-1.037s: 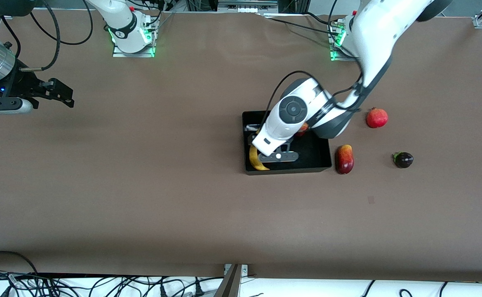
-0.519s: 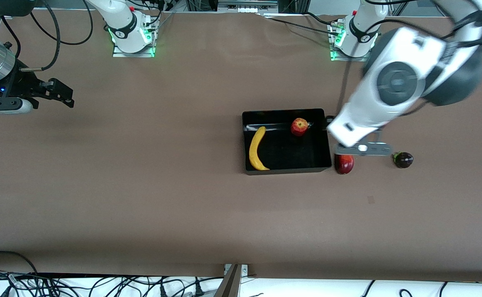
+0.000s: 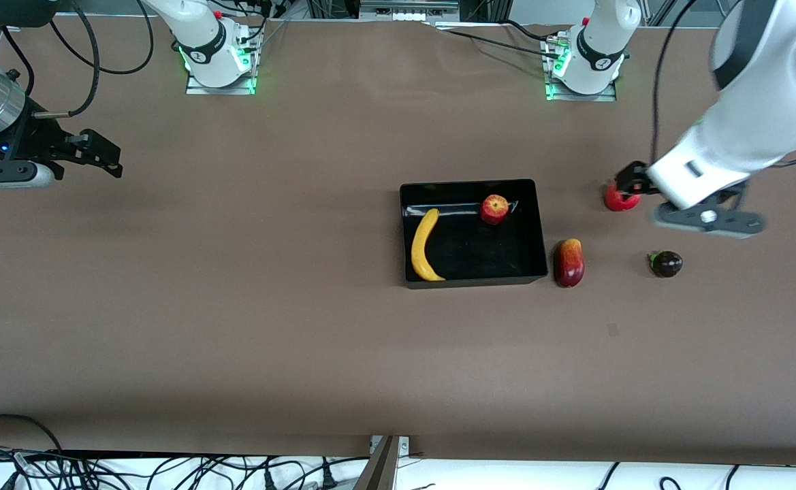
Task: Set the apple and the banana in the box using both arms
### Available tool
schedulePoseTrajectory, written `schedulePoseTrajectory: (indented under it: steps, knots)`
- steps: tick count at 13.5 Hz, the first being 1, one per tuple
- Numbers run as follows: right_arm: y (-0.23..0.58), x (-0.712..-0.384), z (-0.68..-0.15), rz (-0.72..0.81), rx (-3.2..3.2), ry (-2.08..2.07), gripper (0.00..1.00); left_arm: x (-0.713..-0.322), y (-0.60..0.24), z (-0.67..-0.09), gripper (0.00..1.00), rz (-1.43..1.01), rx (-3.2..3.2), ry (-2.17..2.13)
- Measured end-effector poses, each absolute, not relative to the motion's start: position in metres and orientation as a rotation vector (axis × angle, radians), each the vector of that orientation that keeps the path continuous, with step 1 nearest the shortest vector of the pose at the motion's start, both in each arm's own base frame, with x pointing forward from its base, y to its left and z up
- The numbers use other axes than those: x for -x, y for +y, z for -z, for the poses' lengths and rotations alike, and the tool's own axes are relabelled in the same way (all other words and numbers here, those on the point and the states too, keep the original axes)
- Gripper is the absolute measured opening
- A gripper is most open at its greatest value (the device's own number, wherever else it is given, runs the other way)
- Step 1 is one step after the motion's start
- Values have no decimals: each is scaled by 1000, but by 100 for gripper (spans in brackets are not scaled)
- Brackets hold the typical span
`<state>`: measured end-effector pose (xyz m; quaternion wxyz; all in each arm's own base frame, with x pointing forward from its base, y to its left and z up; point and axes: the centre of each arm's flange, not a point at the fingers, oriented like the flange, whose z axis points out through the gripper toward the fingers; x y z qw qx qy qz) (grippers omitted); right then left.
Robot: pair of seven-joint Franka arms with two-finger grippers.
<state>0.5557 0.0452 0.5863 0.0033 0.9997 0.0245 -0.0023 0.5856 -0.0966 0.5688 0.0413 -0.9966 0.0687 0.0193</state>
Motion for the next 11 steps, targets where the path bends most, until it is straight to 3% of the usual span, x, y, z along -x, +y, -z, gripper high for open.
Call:
schedulePoseTrajectory:
  steps: [4,11]
  knots:
    - [45,-556,-586,7,-3134,77,100,-558,-63,-561,100,25,3097,123]
    - [45,-556,-586,7,-3134,77,100,-558,-56,-554,100,1,3097,104]
